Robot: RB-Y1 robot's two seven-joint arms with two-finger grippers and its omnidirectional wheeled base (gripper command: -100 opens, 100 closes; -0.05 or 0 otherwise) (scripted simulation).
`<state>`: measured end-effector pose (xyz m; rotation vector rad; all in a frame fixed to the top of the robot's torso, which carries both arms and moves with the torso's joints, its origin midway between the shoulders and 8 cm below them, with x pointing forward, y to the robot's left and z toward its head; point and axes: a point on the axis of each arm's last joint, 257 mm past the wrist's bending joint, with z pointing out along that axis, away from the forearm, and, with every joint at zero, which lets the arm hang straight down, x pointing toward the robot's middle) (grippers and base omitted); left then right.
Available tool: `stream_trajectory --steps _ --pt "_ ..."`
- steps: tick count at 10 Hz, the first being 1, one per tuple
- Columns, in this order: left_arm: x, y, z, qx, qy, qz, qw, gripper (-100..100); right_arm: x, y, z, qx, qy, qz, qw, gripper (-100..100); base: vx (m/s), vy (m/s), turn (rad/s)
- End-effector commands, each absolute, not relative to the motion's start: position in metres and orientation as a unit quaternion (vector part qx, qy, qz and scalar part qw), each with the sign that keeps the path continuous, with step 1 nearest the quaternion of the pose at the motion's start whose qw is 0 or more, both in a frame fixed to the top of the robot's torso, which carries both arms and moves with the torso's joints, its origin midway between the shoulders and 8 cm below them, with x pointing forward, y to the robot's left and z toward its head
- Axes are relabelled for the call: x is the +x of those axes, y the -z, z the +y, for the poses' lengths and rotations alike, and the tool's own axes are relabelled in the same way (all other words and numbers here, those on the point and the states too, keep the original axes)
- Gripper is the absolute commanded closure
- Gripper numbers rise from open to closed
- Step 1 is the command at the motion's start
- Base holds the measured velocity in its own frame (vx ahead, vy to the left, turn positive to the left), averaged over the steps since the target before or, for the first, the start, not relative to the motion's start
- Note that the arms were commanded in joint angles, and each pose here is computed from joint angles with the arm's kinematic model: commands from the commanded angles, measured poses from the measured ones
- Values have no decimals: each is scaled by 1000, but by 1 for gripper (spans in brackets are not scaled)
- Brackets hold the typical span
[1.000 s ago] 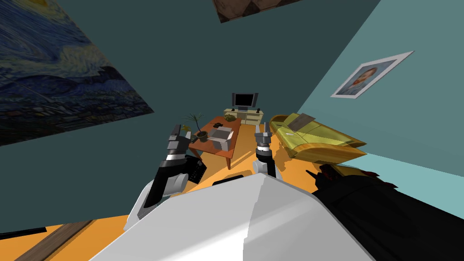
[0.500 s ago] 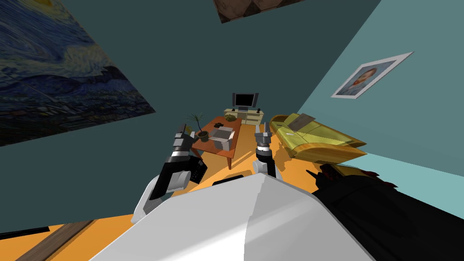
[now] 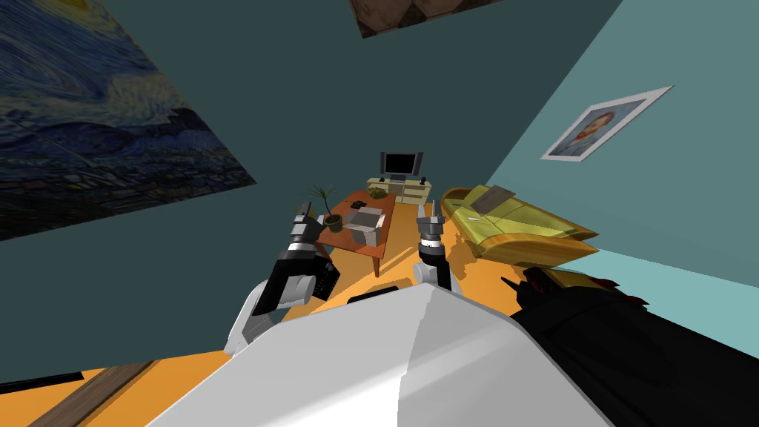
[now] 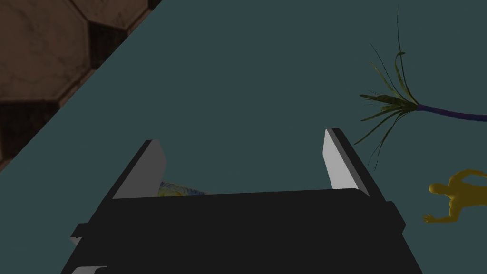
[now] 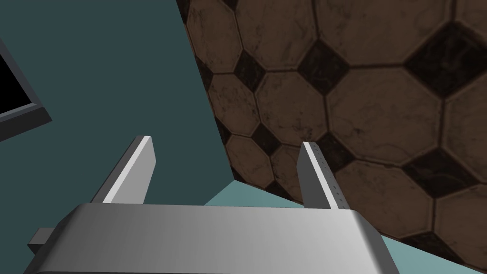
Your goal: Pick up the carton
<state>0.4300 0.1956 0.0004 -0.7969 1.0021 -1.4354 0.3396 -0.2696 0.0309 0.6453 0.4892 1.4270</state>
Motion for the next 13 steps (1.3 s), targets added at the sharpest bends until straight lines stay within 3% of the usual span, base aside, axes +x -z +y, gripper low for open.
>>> stream_trajectory --steps 1,13 --pt "434 4 193 -349 610 433 565 -100 340 -31 -270 288 -636 218 682 0 -1 34 -8" --pt "467 51 170 -427 579 486 497 -100 340 -31 -270 288 -636 218 682 0 2 27 -31"
